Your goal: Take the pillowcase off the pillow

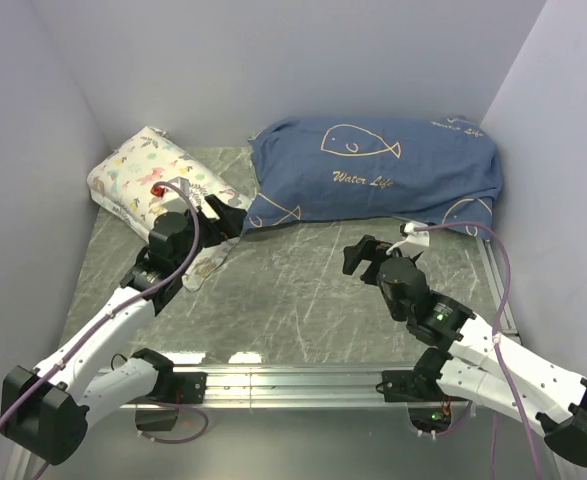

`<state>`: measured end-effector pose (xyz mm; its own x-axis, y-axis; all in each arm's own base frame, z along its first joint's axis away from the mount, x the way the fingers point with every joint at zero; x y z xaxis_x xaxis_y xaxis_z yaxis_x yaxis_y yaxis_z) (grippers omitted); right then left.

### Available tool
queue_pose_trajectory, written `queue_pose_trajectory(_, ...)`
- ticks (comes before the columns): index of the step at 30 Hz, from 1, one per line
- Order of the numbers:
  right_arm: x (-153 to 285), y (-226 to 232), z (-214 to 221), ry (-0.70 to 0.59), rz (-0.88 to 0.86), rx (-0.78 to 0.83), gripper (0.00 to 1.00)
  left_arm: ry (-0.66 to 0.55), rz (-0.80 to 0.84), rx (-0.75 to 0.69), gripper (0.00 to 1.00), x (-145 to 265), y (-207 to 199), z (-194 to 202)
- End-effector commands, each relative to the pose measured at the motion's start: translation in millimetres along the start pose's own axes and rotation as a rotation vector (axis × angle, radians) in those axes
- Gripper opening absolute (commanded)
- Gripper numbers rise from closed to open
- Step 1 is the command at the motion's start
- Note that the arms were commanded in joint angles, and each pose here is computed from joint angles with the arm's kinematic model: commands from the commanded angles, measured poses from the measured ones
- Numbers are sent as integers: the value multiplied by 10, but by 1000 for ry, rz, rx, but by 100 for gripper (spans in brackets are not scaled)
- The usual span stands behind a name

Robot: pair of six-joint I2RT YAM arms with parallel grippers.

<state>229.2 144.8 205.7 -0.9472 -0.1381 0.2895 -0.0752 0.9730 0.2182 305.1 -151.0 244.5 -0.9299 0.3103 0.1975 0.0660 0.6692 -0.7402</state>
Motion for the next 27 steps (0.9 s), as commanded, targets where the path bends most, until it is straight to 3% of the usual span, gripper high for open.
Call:
queue_pose_trajectory(1, 14, 88, -190, -40, -20, -13, 100, -49, 71, -3, 99, -23, -255, -177)
queue_pose_trajectory(6, -15, 128, -186, -30, -30, 17, 100, -74, 80, -16, 99, -148, -424, -301)
queue_pose_trajectory(8, -38, 190, -247, -39, -46, 27, 100, -51, -7, -22, 99, -377, -320, -261)
queue_pose_trajectory(11, -146, 321, -510, -59, -46, 55, 100, -87, -44, -50, 99, -759, -476, -443)
queue_pose_trajectory(14, -467, 287, -679, 0, -18, 35, 100, -57, -75, -87, 99, -1208, -482, -403)
queue_pose_trajectory(16, -789, 50, -714, 38, 64, -1, 100, 20, -116, -111, 99, -1533, -306, -187)
queue_pose_trajectory(20, -1247, -184, -969, 45, 131, -76, 100, 98, -70, -113, 99, -1979, -334, -69)
queue_pose_trajectory(27, -1848, -809, -904, 115, 298, -168, 100, 200, -53, -135, 99, -2263, -231, 213)
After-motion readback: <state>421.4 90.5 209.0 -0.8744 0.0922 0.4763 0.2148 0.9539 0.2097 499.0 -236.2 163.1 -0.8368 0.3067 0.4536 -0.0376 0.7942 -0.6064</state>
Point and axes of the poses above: each gripper's point midway between its finger pads, its own x axis back along the fingers, its own y axis along the line the jaws close on, z = x × y, the point moved 2 cm from there along x, back along the fingers, and after that the axes turned 12 degrees about x, right-handed, at the moved point
